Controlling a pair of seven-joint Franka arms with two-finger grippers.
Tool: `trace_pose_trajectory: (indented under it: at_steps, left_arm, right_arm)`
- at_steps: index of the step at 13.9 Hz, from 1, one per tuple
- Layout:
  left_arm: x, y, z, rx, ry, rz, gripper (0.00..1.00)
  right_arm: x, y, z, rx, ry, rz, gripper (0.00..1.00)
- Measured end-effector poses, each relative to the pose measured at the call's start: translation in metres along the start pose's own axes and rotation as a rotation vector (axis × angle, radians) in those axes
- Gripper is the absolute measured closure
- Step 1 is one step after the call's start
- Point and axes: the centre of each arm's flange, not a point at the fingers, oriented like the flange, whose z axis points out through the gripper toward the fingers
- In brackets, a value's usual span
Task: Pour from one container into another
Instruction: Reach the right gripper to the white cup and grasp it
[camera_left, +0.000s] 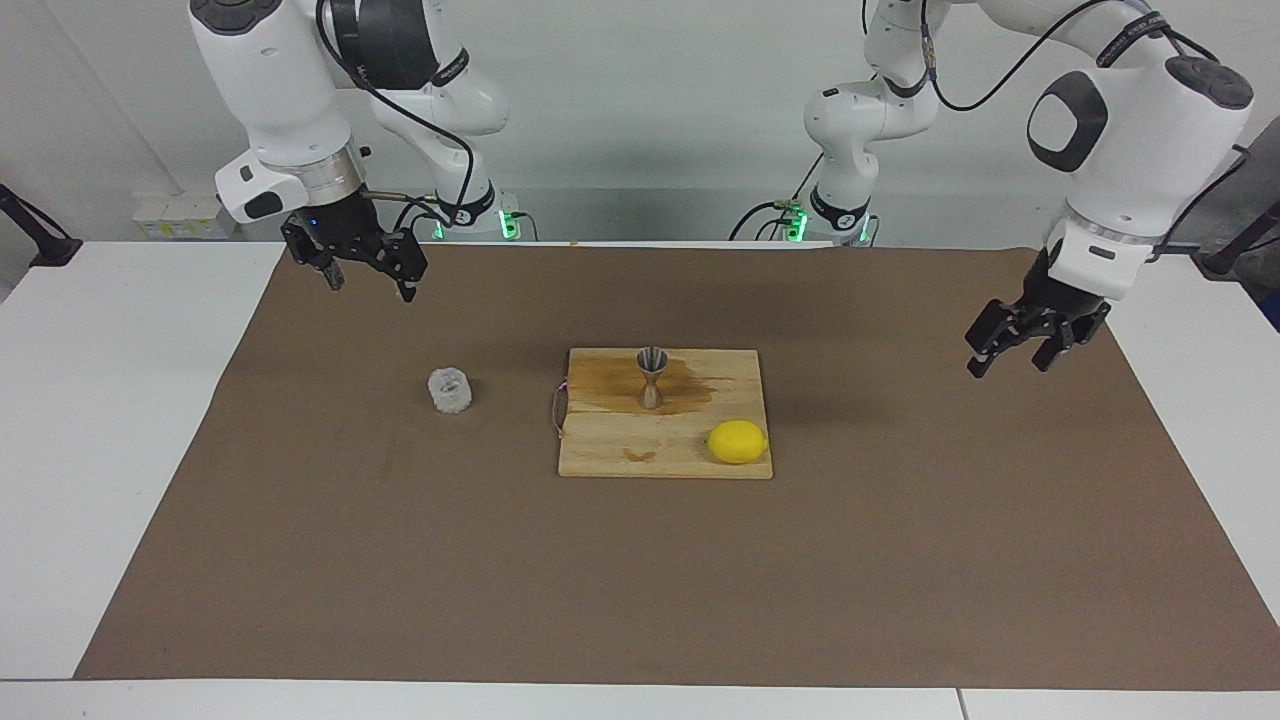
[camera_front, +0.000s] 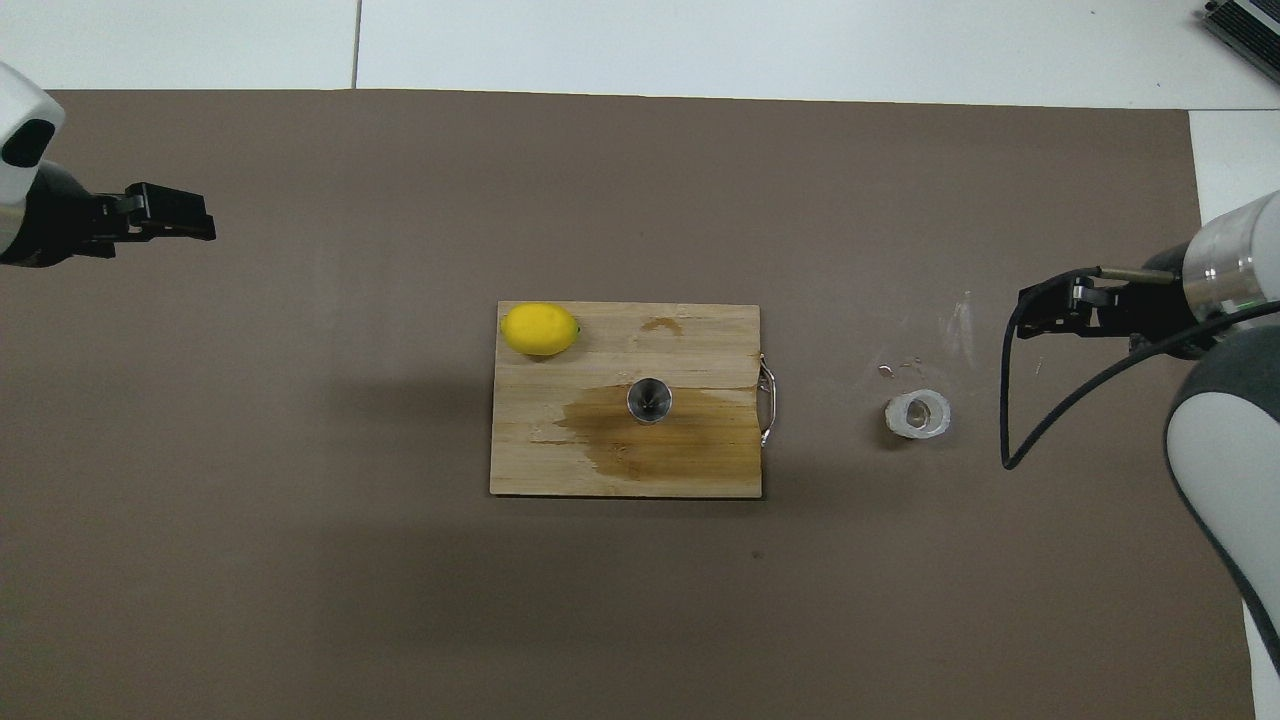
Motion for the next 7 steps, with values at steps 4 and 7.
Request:
trace_pose_trajectory:
  at_steps: [4, 7]
  left_arm:
    - [-0.01, 0.005, -0.013, 0.02, -0.077, 0.058, 0.0]
    - [-0.016, 0.017, -0.014, 0.019, -0.098, 0.079, 0.0]
  right_arm:
    - [0.005, -0.002, 0.03, 0.004, 0.021, -0.187, 0.0]
    - [0.003, -0.002, 0.069, 0.001, 0.007, -0.467, 0.0]
